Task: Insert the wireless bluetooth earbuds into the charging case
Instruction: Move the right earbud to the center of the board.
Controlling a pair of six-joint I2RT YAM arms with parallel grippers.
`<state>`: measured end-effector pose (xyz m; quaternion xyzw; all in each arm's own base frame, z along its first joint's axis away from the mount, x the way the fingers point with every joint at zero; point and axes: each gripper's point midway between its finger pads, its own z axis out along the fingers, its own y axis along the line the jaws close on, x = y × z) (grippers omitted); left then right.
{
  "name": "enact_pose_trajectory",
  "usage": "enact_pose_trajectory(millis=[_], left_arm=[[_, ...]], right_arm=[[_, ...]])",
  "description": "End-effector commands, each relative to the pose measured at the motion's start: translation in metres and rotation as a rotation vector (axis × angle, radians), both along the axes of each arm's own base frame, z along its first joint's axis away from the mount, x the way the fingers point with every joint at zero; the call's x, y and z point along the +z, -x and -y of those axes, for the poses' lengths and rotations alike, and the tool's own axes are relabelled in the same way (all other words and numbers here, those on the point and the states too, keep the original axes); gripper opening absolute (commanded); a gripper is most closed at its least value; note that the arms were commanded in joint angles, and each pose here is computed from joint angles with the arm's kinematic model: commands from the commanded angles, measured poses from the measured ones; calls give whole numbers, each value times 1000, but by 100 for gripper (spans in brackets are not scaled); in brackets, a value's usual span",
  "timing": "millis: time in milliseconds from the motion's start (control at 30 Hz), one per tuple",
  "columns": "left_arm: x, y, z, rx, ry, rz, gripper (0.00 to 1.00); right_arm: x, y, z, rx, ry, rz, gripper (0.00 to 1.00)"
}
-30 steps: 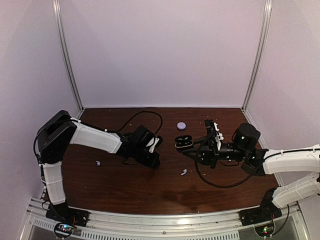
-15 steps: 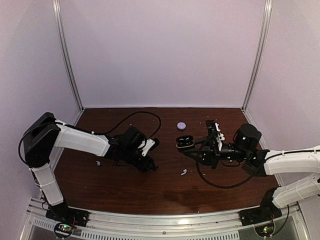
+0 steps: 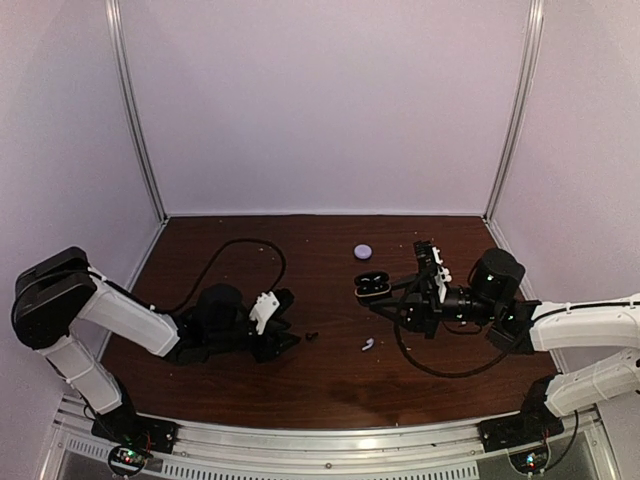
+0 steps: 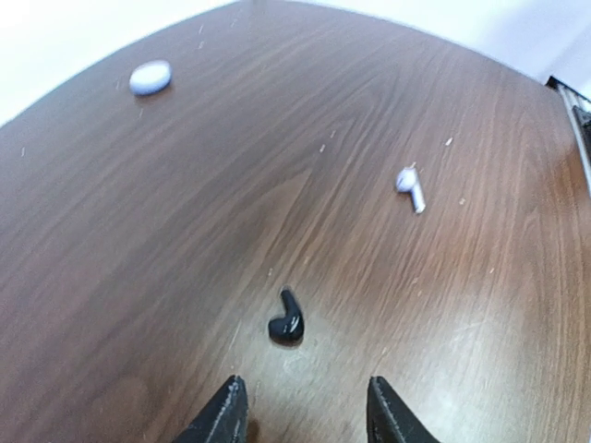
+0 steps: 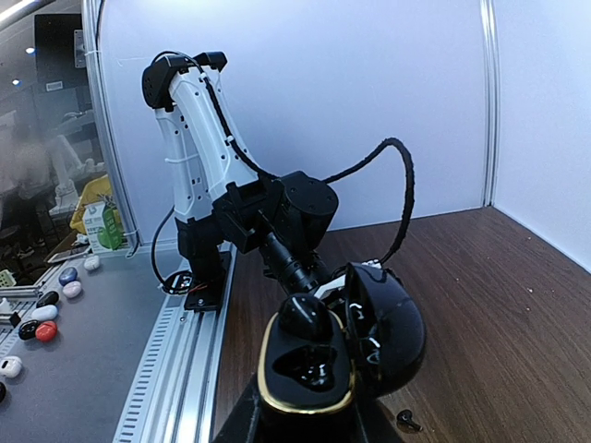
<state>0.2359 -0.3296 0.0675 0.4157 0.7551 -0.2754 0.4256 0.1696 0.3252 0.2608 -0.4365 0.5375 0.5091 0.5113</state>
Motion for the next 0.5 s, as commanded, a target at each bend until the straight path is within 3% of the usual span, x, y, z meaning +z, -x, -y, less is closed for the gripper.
enact_pose_trajectory(millis=[0,467], left_arm=[[32,-4,21,-96,142,183,46],[-14,-15,34,-98,101,134,45]], right_arm=[[7,-1,3,-13,-18,25,0],[6,-3,4,-19,-4,23,0]])
